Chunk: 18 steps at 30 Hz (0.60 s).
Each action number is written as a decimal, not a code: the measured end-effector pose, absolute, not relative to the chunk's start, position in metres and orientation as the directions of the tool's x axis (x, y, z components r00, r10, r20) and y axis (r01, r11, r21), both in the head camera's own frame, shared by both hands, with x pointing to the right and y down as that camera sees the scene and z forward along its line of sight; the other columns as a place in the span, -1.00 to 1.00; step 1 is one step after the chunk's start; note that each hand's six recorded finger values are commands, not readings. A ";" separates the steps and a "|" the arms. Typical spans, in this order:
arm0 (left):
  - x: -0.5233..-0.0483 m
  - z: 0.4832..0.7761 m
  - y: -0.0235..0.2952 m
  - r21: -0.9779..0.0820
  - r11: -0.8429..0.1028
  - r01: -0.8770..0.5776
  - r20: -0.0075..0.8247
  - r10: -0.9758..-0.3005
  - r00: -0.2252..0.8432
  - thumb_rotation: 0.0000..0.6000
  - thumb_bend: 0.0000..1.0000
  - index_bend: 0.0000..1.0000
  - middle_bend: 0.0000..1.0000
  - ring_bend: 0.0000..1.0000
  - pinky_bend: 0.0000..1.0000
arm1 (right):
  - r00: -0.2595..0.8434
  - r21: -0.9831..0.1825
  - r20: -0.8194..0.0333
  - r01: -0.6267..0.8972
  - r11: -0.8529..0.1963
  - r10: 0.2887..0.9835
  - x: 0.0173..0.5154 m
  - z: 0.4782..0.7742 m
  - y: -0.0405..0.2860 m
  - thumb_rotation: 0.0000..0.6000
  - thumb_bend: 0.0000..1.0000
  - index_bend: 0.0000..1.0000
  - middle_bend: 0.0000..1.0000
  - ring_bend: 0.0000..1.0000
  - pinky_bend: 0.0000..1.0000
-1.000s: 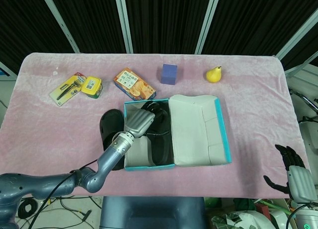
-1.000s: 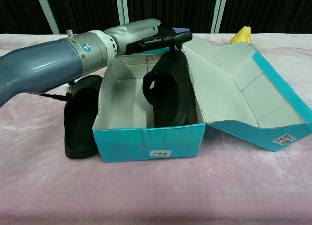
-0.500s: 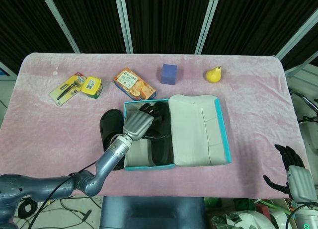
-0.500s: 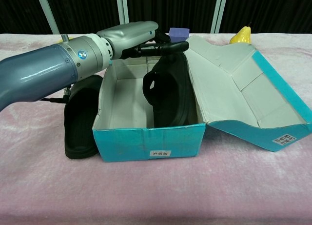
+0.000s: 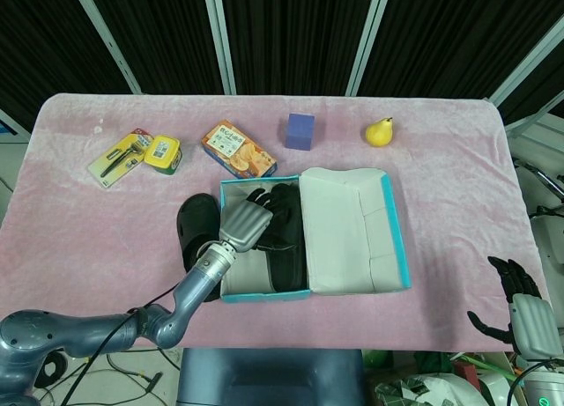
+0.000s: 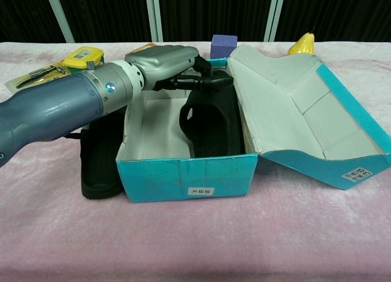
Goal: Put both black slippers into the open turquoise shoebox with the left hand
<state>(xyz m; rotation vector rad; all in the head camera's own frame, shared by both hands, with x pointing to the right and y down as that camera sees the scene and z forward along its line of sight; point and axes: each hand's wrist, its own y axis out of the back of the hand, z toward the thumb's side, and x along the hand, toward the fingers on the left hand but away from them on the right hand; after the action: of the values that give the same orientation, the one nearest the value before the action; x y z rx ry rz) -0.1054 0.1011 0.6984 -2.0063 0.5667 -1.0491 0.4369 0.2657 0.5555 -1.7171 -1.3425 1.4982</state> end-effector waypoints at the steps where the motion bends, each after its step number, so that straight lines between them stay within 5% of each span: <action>1: -0.107 0.700 0.102 -0.804 -0.595 -0.026 0.483 -0.677 0.555 -1.00 -0.92 -0.26 -0.42 -0.70 -0.75 | -0.087 -0.850 -0.449 0.349 -0.395 0.889 0.437 0.555 0.266 1.00 -0.75 -0.77 -0.80 -1.00 -0.79; 13: -0.103 0.676 0.097 -0.798 -0.580 -0.166 0.402 -0.716 0.570 -0.93 -0.94 -0.67 -0.52 -0.70 -0.72 | -0.085 -0.851 -0.447 0.348 -0.394 0.890 0.436 0.555 0.265 1.00 -0.75 -0.77 -0.80 -1.00 -0.79; 17: -0.114 0.653 0.092 -0.814 -0.526 -0.247 0.322 -0.763 0.561 0.87 -0.85 -0.79 -0.58 -0.70 -0.68 | -0.082 -0.850 -0.447 0.349 -0.395 0.891 0.435 0.555 0.265 1.00 -0.75 -0.77 -0.80 -1.00 -0.79; 18: -0.118 0.648 0.092 -0.819 -0.513 -0.258 0.310 -0.773 0.553 1.00 -0.82 -0.81 -0.59 -0.70 -0.67 | -0.081 -0.850 -0.448 0.349 -0.395 0.891 0.435 0.556 0.265 1.00 -0.75 -0.77 -0.80 -1.00 -0.79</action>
<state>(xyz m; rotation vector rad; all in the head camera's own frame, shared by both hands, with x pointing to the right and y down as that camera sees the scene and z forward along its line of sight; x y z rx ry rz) -0.1183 0.0915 0.6481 -2.0451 0.8278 -0.8849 0.4352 0.2646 0.5556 -1.7201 -1.3389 1.4920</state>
